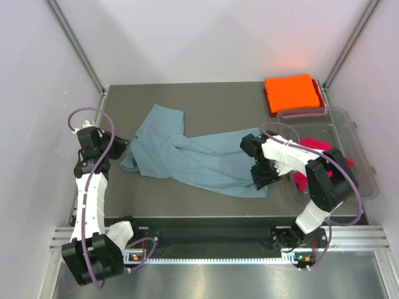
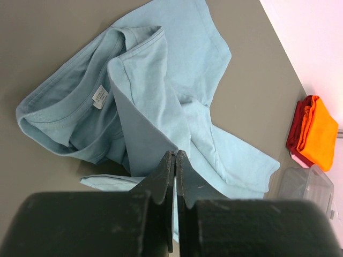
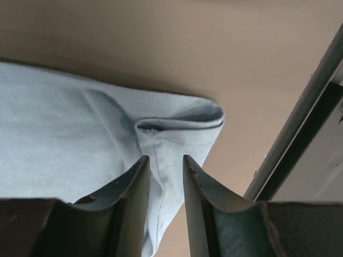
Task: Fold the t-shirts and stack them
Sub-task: Flatten the tshirt out
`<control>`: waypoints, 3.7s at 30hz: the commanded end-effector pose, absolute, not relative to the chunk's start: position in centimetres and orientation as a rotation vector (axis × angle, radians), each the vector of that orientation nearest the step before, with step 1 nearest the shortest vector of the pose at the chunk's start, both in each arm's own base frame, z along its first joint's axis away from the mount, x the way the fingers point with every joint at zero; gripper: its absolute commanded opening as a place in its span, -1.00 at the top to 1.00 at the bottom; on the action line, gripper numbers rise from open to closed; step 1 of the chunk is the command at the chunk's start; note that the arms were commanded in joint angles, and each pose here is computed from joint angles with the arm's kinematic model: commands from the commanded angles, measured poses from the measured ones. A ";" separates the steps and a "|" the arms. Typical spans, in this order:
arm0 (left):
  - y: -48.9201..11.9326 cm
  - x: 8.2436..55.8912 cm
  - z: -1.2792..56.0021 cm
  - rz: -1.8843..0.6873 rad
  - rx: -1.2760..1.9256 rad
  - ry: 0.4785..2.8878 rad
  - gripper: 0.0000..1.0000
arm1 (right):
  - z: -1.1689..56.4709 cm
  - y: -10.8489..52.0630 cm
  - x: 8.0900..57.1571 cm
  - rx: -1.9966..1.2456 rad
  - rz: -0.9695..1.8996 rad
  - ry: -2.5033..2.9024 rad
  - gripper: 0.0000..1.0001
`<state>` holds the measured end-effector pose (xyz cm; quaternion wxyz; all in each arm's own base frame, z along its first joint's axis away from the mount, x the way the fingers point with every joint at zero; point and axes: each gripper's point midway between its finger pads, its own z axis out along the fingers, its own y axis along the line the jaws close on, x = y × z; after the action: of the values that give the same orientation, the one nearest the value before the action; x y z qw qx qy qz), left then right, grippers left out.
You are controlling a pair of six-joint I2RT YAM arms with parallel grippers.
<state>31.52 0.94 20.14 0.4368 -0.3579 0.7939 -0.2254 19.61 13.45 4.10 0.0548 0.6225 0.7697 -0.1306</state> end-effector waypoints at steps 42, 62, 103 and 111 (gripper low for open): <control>1.0 32.6 21.4 -0.518 -0.829 1.962 1.00 | 1.5 13.2 21.7 1.901 -0.460 2.298 0.31; 0.9 32.7 21.3 -0.521 -0.827 1.965 1.00 | 2.5 13.1 22.3 1.909 -0.388 2.256 0.39; 1.0 32.6 21.1 -0.510 -0.827 1.966 1.00 | 2.0 12.3 21.8 1.878 -0.389 2.235 0.36; 1.0 32.6 21.0 -0.509 -0.828 1.969 1.00 | 1.7 11.6 21.3 1.881 -0.424 2.209 0.57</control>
<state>31.92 0.86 19.11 0.4276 -0.3516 0.8069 -0.2058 21.45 12.71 1.81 0.0869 0.6319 0.7598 -0.1259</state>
